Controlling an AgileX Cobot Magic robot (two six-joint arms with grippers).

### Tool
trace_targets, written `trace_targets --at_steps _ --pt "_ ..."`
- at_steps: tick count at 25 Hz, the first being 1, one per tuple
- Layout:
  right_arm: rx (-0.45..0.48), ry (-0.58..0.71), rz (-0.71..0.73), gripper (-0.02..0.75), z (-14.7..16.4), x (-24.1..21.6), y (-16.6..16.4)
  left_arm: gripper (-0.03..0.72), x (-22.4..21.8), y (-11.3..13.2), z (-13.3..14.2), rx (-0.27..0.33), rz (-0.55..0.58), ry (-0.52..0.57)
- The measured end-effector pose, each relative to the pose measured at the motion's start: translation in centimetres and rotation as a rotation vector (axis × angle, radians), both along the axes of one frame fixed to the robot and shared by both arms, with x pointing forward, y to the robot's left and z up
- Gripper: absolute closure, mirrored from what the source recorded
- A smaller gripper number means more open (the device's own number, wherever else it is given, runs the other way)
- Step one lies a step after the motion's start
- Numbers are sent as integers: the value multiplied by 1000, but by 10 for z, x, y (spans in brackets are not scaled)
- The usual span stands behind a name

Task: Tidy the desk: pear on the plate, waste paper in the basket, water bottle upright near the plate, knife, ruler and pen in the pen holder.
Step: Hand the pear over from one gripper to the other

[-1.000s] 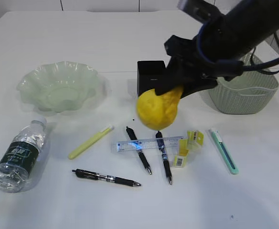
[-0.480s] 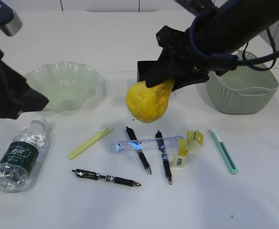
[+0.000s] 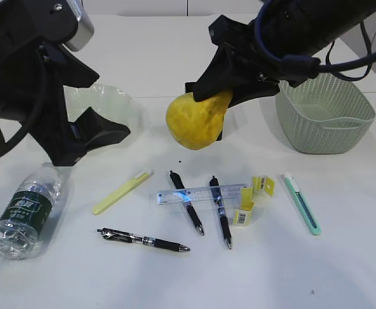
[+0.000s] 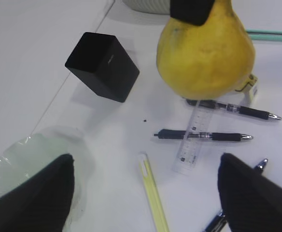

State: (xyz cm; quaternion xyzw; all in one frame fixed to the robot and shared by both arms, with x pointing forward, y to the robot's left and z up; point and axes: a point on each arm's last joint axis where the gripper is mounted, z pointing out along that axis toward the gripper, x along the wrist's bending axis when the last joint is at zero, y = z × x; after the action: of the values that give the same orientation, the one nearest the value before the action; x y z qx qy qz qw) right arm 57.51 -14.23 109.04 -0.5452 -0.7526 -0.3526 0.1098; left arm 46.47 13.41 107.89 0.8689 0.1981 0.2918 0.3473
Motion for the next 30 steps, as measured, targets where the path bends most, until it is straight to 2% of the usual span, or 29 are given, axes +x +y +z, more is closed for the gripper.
trace_targets --at_steps 5,14,24,30 --pt "0 0 0 471 0 0 0 1 2 -10 0 -30 -24 -43" --pt "-1 -5 -3 471 0 0 0 1 5 -53 -34 -4 -135 -46" --pt "0 -19 -11 471 0 2 0 0 10 -58 -35 -40 -137 -99" --pt "0 -26 -12 471 1 2 0 0 11 -59 -32 -88 -116 -104"
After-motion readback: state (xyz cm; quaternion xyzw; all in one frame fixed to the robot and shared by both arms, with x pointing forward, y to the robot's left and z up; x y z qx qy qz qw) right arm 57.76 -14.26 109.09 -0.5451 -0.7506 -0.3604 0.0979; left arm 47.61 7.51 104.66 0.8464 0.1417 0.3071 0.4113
